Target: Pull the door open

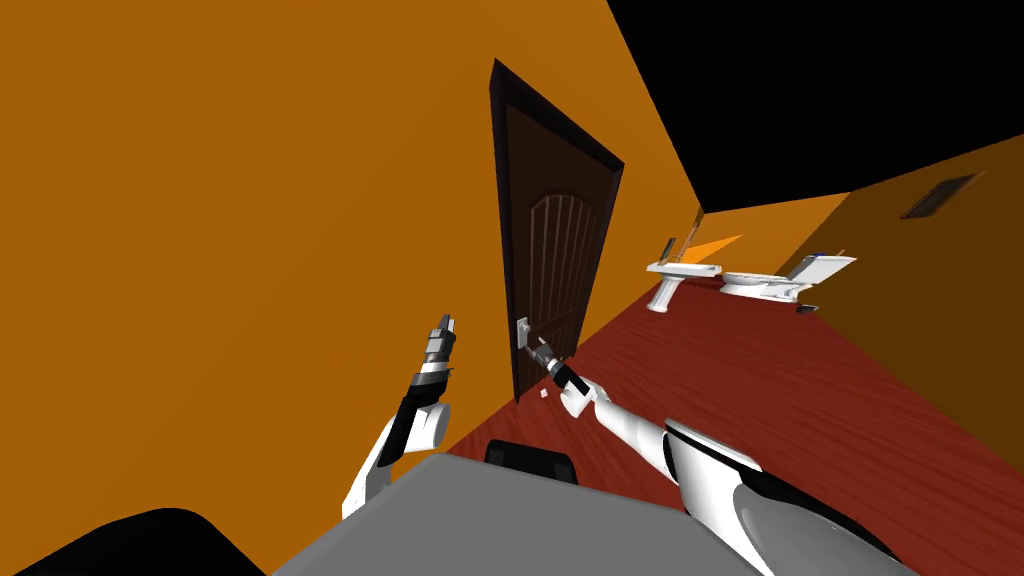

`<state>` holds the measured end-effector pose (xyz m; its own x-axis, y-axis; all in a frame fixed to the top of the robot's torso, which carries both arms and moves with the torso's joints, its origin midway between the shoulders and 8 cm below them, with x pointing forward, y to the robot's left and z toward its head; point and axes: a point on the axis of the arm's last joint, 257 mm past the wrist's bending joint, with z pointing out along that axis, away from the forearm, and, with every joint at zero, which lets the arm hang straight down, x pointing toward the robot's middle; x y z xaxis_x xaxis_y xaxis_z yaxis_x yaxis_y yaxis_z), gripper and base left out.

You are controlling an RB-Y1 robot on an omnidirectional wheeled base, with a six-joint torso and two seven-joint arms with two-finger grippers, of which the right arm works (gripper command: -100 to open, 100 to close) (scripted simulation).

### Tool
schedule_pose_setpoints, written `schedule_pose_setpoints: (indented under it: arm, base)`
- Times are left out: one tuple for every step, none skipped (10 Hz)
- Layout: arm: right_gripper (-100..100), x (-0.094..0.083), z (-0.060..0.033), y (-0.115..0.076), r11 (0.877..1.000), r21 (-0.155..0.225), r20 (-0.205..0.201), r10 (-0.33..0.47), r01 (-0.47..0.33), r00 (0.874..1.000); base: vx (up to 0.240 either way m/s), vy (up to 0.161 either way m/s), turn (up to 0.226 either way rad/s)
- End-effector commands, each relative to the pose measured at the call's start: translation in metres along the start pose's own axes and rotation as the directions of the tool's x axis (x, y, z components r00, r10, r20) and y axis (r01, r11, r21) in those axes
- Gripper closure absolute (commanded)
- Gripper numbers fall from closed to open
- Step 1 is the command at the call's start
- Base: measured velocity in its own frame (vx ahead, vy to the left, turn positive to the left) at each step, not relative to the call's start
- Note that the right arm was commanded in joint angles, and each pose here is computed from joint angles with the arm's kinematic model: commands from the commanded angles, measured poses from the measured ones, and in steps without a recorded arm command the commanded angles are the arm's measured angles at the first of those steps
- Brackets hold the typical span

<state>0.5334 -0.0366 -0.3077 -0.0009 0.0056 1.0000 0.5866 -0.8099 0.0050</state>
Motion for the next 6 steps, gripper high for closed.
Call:
schedule_pose_setpoints:
  arm:
    - [-100,0.001,-0.0091,0.022,1.0,-0.026,-0.001,0.005,-0.005,1.0]
    - [-100,0.001,-0.0147,0.036,0.999,-0.043,0.0,0.005,-0.005,1.0]
    - [-100,0.0,-0.0204,0.049,0.998,-0.059,0.0,0.006,-0.006,1.0]
    - [-100,0.0,-0.0263,0.063,0.997,-0.075,0.0,0.006,-0.006,1.0]
    - [-100,0.001,-0.0323,0.076,0.996,-0.091,0.0,0.006,-0.006,1.0]
    - [-100,0.001,-0.0384,0.089,0.994,-0.106,-0.001,0.006,-0.006,1.0]
  base:
    - [0.026,0.088,0.145]
    - [0.033,0.09,0.168]
    - [0.036,0.089,0.155]
    - [0.038,0.094,0.165]
    - [0.047,0.088,0.174]
    - [0.051,0.097,0.172]
